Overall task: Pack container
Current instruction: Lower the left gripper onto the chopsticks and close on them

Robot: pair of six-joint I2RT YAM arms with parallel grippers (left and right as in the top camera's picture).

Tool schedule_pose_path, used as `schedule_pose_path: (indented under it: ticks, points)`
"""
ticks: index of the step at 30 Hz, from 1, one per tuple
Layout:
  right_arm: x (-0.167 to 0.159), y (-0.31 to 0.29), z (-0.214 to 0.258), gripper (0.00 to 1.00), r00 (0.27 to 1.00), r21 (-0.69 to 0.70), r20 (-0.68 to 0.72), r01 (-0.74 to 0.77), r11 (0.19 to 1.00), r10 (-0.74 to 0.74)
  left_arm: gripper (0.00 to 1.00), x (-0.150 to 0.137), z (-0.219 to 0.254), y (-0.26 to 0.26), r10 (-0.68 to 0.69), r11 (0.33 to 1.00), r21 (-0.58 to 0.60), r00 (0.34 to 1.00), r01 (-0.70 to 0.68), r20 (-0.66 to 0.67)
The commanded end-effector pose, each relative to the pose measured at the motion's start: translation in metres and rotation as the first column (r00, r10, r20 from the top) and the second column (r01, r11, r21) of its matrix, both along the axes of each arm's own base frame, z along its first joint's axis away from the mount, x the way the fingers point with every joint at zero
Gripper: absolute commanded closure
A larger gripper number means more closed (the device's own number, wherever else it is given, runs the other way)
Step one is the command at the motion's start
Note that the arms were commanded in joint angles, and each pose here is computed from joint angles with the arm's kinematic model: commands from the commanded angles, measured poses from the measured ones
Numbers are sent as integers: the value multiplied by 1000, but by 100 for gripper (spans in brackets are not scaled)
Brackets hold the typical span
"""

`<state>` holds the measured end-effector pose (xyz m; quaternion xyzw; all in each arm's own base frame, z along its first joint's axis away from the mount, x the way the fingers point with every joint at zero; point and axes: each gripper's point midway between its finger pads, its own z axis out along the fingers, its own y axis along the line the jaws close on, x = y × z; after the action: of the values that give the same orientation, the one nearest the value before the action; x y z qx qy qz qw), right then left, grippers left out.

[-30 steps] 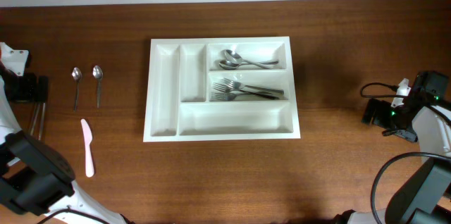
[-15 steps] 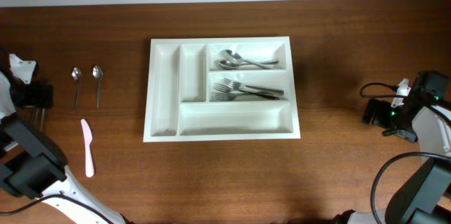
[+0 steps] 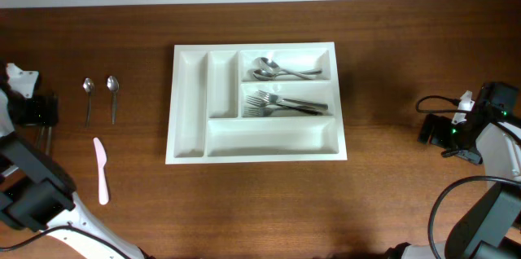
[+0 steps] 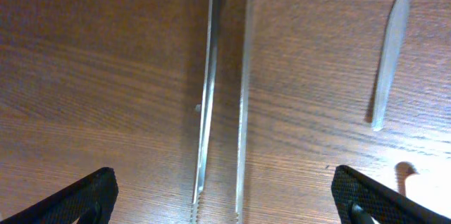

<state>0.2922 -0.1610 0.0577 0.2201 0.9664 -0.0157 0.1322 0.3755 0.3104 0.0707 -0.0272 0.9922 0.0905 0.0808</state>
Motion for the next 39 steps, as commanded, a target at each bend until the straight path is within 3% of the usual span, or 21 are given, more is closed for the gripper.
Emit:
schedule_pose_path:
  ticks: [1, 14, 39]
  points:
    - [-1, -2, 5, 1, 1000, -11, 9, 16, 1000, -16, 1, -7, -13, 8, 16, 998, -68, 1000, -14, 16]
    - [-1, -2, 5, 1, 1000, -11, 9, 16, 1000, -16, 1, -11, -57, -2, 8, 988, -154, 999, -15, -43]
    - [-1, -2, 5, 1, 1000, -11, 9, 16, 1000, -16, 1, -8, -66, 1, -3, 990, -142, 999, -4, -48]
